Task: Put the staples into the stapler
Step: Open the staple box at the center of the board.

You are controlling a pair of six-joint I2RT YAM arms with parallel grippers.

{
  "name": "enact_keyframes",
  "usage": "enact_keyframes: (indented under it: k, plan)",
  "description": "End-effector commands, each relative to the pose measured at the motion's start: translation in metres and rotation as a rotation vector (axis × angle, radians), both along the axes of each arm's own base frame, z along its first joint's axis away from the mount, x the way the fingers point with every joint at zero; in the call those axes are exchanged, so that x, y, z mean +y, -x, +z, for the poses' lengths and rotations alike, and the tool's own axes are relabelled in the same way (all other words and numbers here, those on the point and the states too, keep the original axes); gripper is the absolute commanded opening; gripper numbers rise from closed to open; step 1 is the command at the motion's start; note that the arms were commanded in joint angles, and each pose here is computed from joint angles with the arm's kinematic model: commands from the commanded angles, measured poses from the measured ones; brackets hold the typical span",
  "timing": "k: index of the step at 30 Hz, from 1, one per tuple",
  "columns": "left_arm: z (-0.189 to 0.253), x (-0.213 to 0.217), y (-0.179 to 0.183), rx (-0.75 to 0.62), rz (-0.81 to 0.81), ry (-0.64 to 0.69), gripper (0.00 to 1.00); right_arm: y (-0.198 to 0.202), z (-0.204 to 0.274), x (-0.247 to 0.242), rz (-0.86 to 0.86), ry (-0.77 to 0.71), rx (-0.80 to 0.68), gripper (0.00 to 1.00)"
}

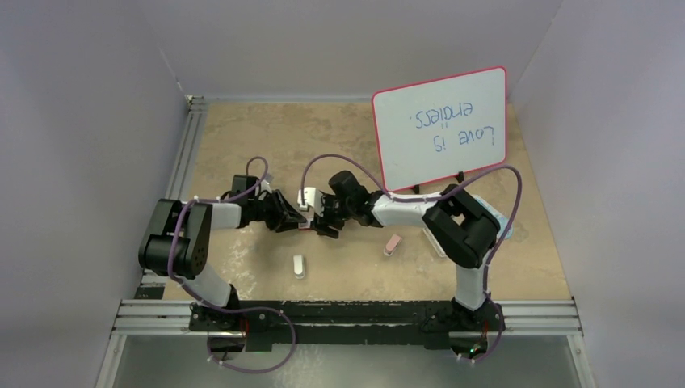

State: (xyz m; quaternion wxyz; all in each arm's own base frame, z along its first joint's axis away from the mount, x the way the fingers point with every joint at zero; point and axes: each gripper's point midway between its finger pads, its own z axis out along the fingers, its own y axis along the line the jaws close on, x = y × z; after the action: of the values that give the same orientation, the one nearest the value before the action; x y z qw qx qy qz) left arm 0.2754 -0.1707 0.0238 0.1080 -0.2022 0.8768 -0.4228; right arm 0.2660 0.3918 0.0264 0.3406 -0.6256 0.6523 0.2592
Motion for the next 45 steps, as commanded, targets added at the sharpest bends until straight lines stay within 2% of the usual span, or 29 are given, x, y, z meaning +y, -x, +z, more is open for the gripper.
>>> enact_keyframes:
  k: [1, 6, 20, 23, 27, 36, 45]
  plan:
    - [0.008, 0.001, -0.008, -0.056, -0.008, -0.022, 0.3, -0.001, 0.021, -0.016, 0.034, 0.002, -0.035, 0.68]
    - [0.01, 0.002, -0.01, -0.062, -0.007, -0.031, 0.32, 0.0, 0.013, -0.024, 0.06, 0.039, -0.027, 0.68]
    - [0.014, 0.002, -0.01, -0.07, -0.008, -0.026, 0.3, -0.002, -0.006, -0.022, 0.097, 0.089, -0.001, 0.64]
    - [0.014, 0.003, -0.009, -0.074, -0.005, -0.03, 0.34, -0.004, -0.009, -0.021, 0.099, 0.099, 0.0, 0.6]
    - [0.016, 0.003, -0.01, -0.08, -0.002, -0.033, 0.34, 0.002, -0.013, -0.023, 0.121, 0.122, 0.035, 0.5]
    - [0.024, 0.0, -0.01, -0.089, -0.009, -0.012, 0.2, 0.004, -0.012, -0.026, 0.123, 0.125, 0.04, 0.44]
    - [0.016, 0.006, -0.009, -0.138, -0.012, -0.052, 0.06, 0.0, -0.016, -0.031, 0.101, 0.159, 0.037, 0.39]
